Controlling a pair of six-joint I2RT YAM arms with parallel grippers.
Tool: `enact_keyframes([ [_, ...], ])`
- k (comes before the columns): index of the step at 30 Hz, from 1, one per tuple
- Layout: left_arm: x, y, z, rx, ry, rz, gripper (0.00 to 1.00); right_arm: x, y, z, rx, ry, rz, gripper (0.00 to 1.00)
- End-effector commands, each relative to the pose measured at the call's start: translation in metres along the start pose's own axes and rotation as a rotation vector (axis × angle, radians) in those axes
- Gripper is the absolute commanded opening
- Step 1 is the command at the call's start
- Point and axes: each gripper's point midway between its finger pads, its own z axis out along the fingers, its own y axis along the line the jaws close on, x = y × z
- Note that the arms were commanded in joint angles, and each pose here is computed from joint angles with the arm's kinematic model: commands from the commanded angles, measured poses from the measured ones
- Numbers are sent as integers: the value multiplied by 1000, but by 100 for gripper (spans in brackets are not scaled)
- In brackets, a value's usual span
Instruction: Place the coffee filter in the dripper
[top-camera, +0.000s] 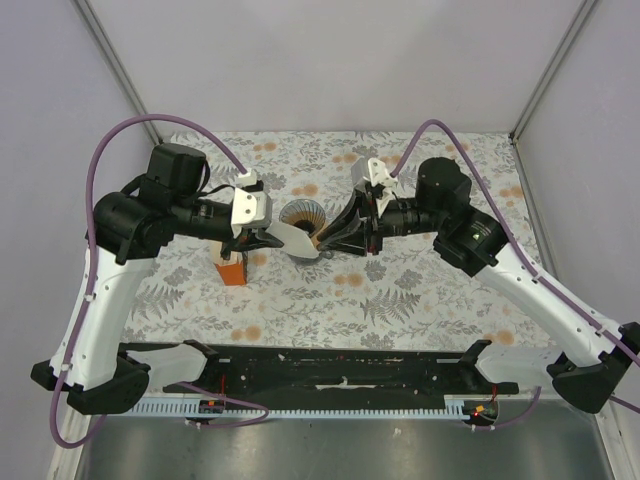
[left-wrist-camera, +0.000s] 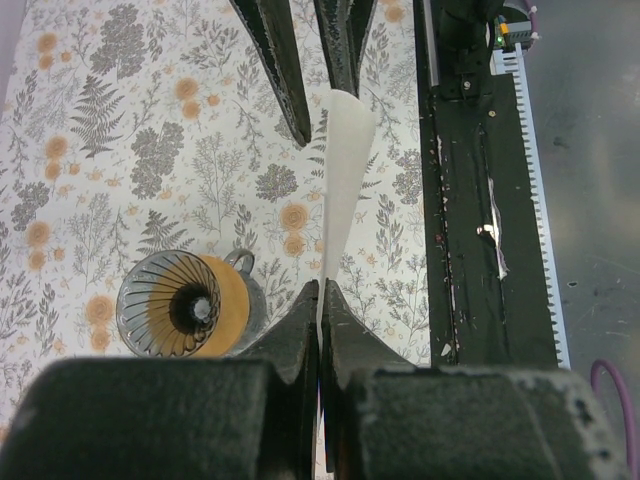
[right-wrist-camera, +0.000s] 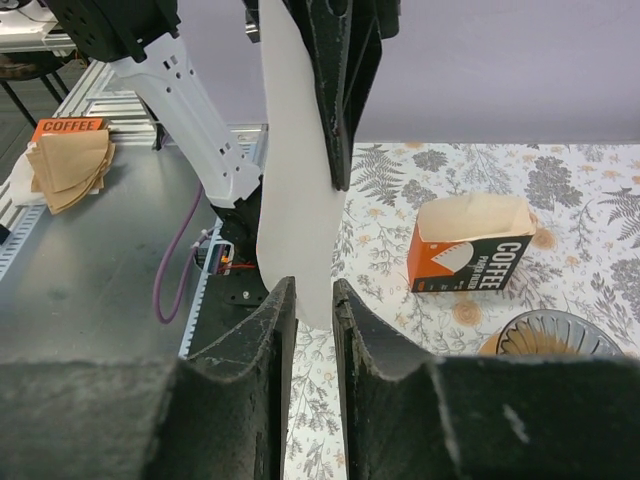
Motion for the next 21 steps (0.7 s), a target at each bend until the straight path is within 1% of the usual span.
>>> enact_keyframes([
  [1,-2,-12,-4,23,-8,3,2,-20,8,4,-29,-47,-47,29],
  [5,-1,-12,-3,22,-5,4,2,-18,3,6,0,-43,-37,30],
  [9,-1,-12,-4,21,-3,4,2,-17,4,7,0,-40,-32,34],
  [21,-1,-10,-5,9,3,18,2,4,9,5,-5,23,-6,33],
])
